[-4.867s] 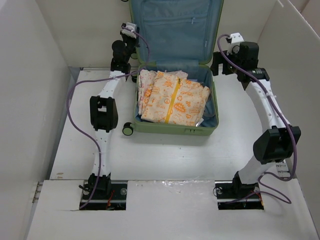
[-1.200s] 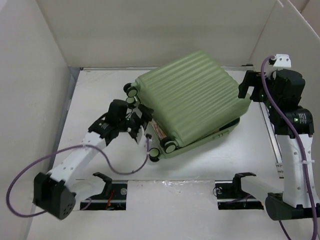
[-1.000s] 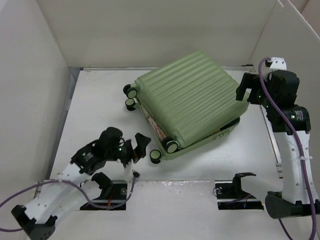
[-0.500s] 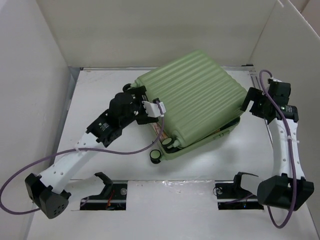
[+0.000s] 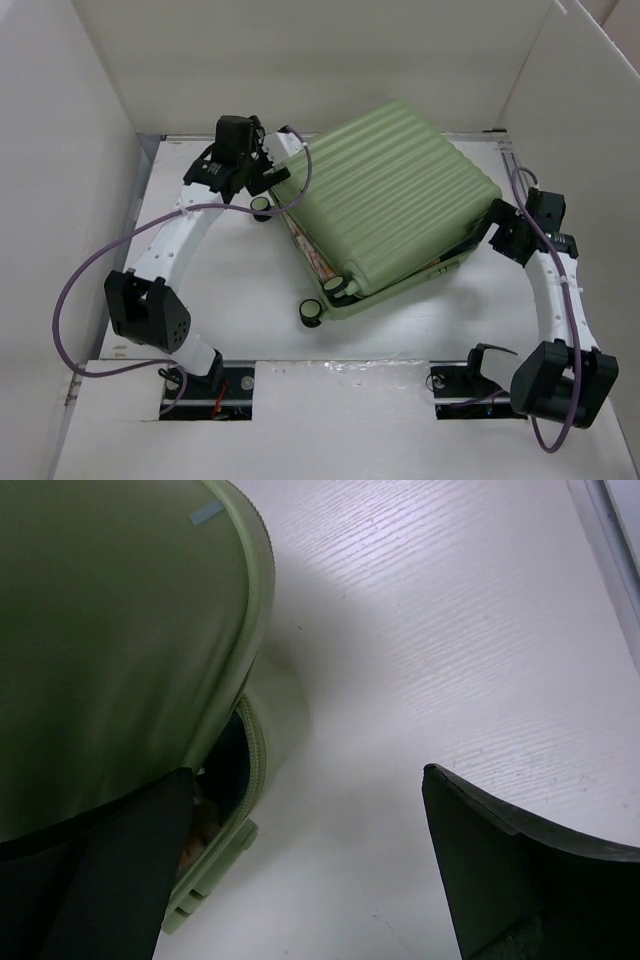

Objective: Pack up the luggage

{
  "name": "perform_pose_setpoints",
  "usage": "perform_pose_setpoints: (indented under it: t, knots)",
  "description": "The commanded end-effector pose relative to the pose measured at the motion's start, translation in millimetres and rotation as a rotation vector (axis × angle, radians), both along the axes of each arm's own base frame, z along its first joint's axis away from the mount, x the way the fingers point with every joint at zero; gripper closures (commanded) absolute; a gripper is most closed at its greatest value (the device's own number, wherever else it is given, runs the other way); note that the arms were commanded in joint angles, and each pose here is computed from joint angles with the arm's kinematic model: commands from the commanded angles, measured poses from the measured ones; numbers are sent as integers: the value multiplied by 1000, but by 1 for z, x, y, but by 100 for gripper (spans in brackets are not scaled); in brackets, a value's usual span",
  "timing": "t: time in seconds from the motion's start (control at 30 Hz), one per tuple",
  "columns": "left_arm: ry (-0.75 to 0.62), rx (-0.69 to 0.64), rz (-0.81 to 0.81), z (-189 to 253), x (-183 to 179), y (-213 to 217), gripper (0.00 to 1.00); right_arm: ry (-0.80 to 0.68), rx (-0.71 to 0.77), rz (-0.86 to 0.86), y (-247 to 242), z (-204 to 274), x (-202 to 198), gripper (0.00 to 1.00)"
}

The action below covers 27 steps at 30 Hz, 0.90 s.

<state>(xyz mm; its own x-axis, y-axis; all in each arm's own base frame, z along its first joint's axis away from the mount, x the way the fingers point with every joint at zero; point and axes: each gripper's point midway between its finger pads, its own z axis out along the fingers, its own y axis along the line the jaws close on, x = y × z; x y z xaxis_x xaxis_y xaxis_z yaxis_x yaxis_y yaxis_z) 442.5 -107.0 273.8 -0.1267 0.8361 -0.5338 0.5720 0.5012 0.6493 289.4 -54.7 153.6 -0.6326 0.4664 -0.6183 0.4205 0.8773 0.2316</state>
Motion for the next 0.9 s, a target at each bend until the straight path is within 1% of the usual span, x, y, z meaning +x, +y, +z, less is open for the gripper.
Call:
perform_pose_setpoints:
  t: [0.0, 0.03, 0.13, 0.2, 0.23, 0.33, 0.43, 0.53, 0.6, 0.63, 0.67, 0.73, 0.77, 0.87]
  knots:
    - [38, 21, -111, -10, -16, -12, 0, -108, 9, -49, -5, 9, 8, 0]
    - [47, 34, -118, -15, -14, -13, 0, -120, 6, -49, -5, 7, 9, 0]
    - [113, 10, -163, -26, -11, -21, 0, -61, 28, -44, -1, -18, 1, 0]
    - [154, -48, -200, -24, -13, -31, 0, -38, 63, -20, 5, -32, 2, 0]
    - [154, -73, -214, -11, -17, -36, 0, -25, 76, -12, 8, -41, -2, 0]
    - [196, -153, -303, -2, -28, -52, 0, -47, 94, -5, 10, -46, 6, 0]
    - [219, -201, -371, 11, -40, -61, 0, -32, 115, 8, 12, -60, 12, 0]
    - [220, -225, -391, 21, -43, -61, 0, -51, 116, 16, 12, -59, 18, 0]
    - [216, -238, -352, 22, -39, -56, 0, -79, 115, 24, 11, -52, 27, 0]
    - [223, -235, -333, 16, -38, -54, 0, -68, 125, 29, 12, -57, 29, 0]
    - [217, -207, -278, 10, -32, -45, 0, -94, 117, 31, 11, -49, 35, 0]
    - [176, -183, -195, -3, -14, -35, 0, -99, 109, 38, 7, -46, 45, 0]
    - [151, -137, -126, -7, -7, -21, 0, -100, 99, 48, 6, -45, 49, 0]
    - [110, -106, -12, -21, 20, -4, 0, -123, 81, 73, 1, -37, 68, 0]
